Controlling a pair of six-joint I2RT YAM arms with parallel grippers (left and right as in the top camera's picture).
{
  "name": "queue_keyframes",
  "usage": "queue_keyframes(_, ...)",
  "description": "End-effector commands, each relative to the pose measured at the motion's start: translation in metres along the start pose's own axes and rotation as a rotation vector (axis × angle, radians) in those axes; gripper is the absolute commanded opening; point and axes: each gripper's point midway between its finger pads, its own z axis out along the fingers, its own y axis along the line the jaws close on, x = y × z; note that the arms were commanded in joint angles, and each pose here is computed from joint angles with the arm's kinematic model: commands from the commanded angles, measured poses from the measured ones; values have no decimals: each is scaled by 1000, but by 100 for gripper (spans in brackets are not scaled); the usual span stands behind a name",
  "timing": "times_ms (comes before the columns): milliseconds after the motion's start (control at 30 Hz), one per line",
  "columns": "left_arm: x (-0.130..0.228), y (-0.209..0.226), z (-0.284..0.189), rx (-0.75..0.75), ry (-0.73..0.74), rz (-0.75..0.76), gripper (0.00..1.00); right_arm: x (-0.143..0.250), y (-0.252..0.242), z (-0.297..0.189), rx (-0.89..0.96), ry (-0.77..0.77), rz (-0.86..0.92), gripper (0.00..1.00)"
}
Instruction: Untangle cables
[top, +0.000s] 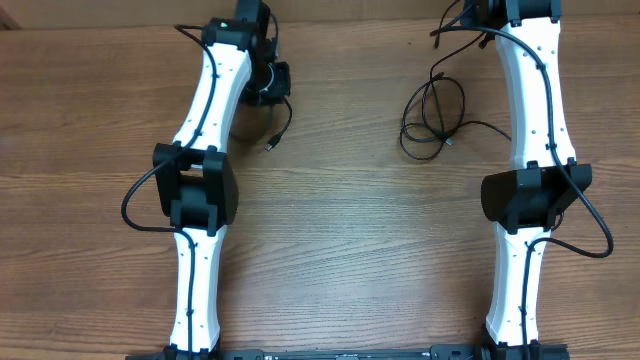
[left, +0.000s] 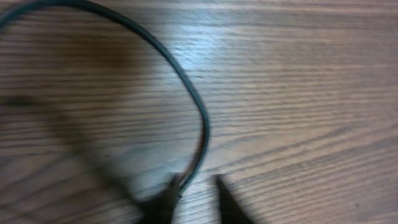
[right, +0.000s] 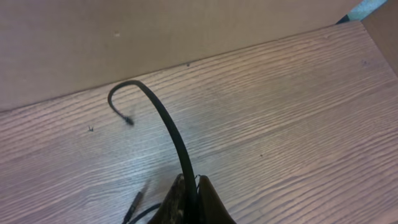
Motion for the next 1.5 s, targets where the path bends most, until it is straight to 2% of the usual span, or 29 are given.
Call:
queue_keyframes(0,-3,-22,-15,39,-34,74,100,-17,-11,-29,-10,-57,35,4)
queue_keyframes(133,-5,-25,-20,28,-49,84,100,-17,-12,-30,-10,-57,35,4)
queue_keyframes(233,-18,-34,-45,43,-114,98,100,-18,-12,-30,-10,-58,35,4)
queue_keyframes(467,-67,-83,-185,154,-508,195,100,-22,-15,-40,-14,-75,44,4)
queue_keyframes(567,-66,-120,-228,266,-615,309,100,-30,-24,-52,-15,-99,62,4)
queue_keyframes(633,-60,-142,-238,328,-632,368,100,-35,-32,-62,-15,-119,81,4)
queue_keyframes(933,-13,-220,-192,485,-483,593,100,-63,-68,-144,-44,-262,155,4)
queue_keyframes(1133,16,-235,-141,546,-318,653,100,-69,-90,-199,-65,-343,186,4)
queue_keyframes(1467,80,-267,-75,872,-19,745,100,-73,-108,-256,-107,-439,223,4)
